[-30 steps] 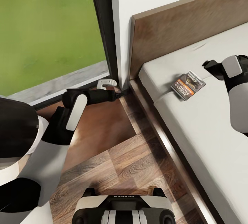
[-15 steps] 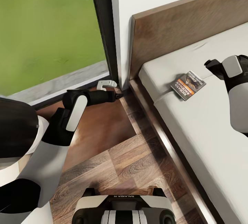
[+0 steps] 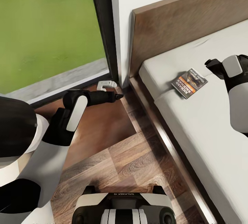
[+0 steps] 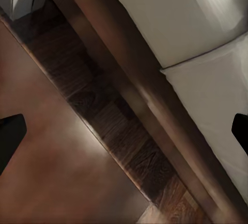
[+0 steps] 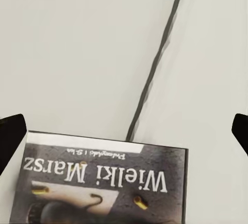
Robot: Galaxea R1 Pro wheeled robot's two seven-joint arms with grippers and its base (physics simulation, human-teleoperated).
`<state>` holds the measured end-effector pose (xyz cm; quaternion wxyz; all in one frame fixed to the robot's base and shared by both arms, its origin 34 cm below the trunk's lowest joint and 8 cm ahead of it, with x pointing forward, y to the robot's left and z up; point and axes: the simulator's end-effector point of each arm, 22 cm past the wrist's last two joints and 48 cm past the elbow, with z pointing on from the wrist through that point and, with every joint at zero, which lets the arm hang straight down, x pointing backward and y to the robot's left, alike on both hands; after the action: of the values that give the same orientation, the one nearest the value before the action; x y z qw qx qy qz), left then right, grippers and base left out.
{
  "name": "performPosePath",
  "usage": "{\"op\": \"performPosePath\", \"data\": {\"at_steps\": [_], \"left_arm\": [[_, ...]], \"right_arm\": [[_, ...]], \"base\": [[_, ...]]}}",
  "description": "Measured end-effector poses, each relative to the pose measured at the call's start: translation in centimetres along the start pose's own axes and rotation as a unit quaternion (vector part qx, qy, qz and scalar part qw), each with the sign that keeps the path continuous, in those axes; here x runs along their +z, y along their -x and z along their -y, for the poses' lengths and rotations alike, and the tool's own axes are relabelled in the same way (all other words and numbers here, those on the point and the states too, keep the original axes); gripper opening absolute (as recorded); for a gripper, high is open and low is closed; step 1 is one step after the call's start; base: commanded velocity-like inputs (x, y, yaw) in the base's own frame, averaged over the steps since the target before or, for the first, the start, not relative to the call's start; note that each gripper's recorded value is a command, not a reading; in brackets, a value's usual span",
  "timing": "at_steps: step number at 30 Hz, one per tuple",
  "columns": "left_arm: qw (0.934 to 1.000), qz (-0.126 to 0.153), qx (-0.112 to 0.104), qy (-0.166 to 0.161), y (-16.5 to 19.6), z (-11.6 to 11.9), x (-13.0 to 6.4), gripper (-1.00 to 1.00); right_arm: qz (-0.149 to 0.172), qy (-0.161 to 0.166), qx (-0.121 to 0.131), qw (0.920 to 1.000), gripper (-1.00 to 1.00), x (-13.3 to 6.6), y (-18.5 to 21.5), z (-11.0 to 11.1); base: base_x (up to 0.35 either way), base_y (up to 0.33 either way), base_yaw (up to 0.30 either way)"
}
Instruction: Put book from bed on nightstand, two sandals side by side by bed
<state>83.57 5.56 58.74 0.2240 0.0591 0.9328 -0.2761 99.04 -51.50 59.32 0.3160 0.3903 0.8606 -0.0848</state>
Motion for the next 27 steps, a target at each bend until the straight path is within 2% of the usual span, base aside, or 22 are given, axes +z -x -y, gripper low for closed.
{"op": "performPosePath", "data": {"at_steps": [27], "left_arm": [[0.9998,-0.019,-0.012,0.001,-2.3,-1.3,1.8,1.00]], "right_arm": [[-0.011,-0.012,-0.010,0.9998,1.00,2.3,-2.4,1.0]], "base": [[0.000,0.000,0.000]]}}
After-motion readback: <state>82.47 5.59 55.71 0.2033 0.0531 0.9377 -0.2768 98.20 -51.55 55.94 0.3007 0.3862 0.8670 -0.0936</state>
